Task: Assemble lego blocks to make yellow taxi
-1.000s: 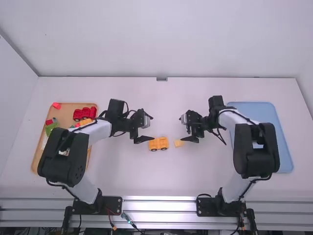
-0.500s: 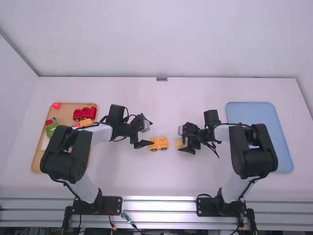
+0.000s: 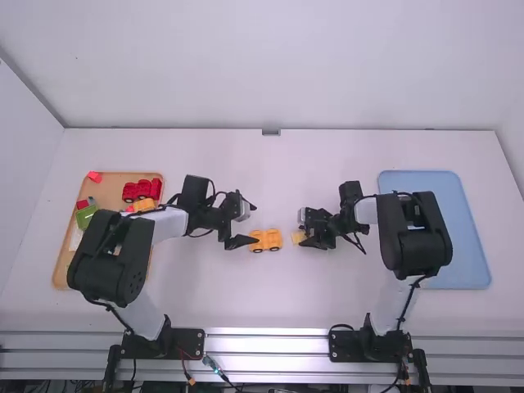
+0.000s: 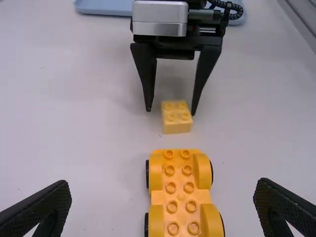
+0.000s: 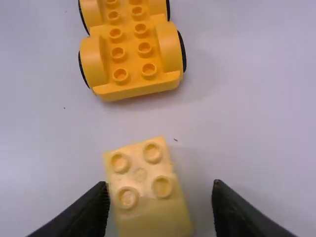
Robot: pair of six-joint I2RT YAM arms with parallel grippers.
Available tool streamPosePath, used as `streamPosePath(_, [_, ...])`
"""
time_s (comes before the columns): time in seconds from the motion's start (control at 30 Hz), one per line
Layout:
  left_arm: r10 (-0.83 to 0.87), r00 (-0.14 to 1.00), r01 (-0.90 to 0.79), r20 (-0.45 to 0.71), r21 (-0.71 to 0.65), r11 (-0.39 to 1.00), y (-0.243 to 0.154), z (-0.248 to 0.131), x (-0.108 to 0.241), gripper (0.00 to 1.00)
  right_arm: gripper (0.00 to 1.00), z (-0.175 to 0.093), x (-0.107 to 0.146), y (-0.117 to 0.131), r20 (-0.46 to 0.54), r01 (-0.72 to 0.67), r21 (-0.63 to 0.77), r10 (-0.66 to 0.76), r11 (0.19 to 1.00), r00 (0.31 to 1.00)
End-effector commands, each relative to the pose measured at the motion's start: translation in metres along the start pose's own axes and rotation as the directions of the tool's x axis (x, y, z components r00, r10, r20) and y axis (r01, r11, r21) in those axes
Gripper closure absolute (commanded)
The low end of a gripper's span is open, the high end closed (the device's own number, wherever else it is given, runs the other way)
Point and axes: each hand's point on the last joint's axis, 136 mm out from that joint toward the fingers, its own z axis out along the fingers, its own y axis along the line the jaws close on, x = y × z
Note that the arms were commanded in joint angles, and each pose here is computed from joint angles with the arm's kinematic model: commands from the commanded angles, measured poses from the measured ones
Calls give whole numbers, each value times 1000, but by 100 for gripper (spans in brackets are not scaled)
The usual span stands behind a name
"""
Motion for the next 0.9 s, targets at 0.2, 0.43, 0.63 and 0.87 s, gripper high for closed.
streamPosePath(0.2, [-27, 999, 26, 19, 26, 999, -8, 0, 2, 1, 67, 7, 2, 1, 24, 5, -29, -4, 1000, 1000])
streamPosePath(0.43, [-15, 998, 17, -65, 20, 1000, -16, 20, 31, 1, 82, 0, -16, -4, 85, -4, -44, 7, 999, 996])
streamPosePath(0.63, [14, 997, -12, -79, 25, 1000, -24, 36, 53, 1, 82, -15, -42, -5, 78, -15, -75, 20, 997, 997])
streamPosePath(0.87, [-24, 997, 26, -77, 19, 999, -22, 44, 69, 1, 83, -20, -73, -1, 80, 81, -63, -75, 995, 994])
